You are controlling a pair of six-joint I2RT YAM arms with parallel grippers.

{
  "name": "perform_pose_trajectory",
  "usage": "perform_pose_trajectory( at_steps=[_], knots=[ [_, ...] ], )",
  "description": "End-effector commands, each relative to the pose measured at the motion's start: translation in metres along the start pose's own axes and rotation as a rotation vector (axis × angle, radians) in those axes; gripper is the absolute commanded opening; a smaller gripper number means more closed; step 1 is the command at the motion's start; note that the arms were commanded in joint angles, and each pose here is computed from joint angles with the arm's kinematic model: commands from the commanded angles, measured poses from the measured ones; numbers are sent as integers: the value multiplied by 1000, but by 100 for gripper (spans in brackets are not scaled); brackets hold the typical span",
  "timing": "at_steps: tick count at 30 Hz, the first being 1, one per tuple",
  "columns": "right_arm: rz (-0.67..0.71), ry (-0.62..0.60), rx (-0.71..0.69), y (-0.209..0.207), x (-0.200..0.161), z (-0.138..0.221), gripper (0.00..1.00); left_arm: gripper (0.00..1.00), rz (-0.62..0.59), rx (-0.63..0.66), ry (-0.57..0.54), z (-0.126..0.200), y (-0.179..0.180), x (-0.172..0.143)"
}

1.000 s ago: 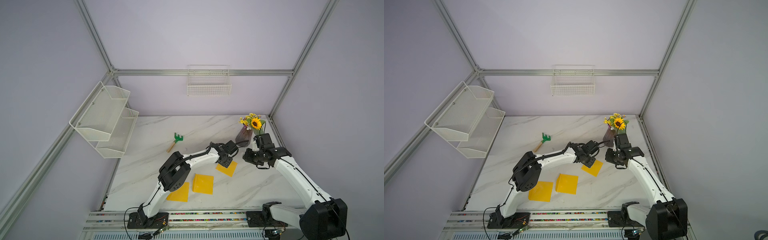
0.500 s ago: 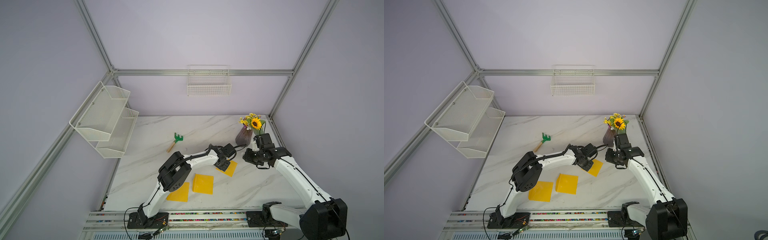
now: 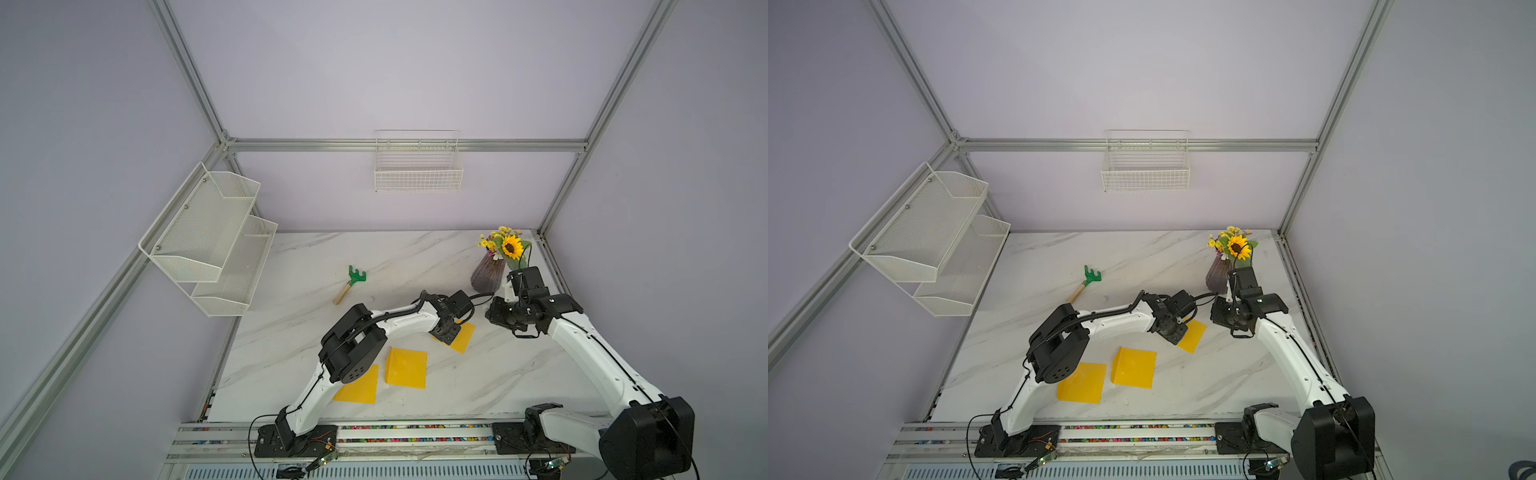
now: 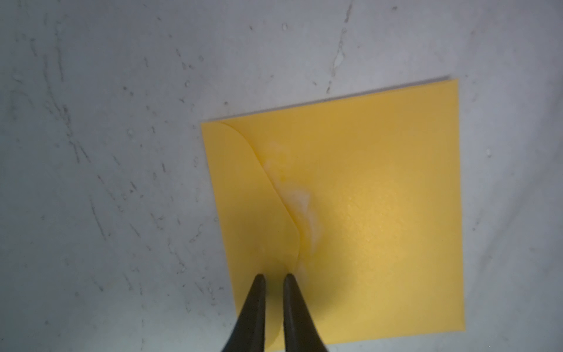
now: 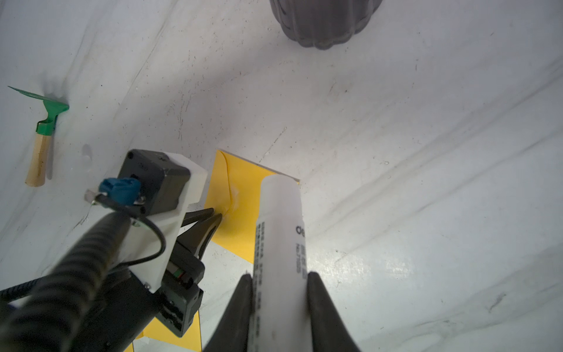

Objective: Seal the envelope with a glue stick
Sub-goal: Seal the envelope at the center of the board.

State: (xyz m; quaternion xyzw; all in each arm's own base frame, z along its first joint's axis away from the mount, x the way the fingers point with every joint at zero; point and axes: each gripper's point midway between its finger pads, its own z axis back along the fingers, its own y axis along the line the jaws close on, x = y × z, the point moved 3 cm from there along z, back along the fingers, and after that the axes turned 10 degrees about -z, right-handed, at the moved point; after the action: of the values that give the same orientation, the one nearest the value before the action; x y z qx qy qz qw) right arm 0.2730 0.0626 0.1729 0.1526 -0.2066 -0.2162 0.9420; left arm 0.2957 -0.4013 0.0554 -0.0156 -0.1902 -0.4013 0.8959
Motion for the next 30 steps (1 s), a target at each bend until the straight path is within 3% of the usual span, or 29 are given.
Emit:
perform_pose_trajectory(
  at_steps=[1,7,12,16,19,30],
  knots=[
    [14,-7,2,2,2,1,0,16,-36,47,145,-33,-5,-38],
    [15,-4,0,2,2,0,0,14,-41,81,165,-32,-2,-37],
    [16,-10,2,2,2,1,0,14,5,32,-37,10,2,4],
    [13,-5,4,2,1,2,0,16,20,-11,-118,30,1,24],
    [12,-8,-3,1,1,2,0,19,23,-2,-138,36,4,30],
    [14,-1,-2,2,1,0,0,13,53,-4,-124,26,10,33]
  ],
)
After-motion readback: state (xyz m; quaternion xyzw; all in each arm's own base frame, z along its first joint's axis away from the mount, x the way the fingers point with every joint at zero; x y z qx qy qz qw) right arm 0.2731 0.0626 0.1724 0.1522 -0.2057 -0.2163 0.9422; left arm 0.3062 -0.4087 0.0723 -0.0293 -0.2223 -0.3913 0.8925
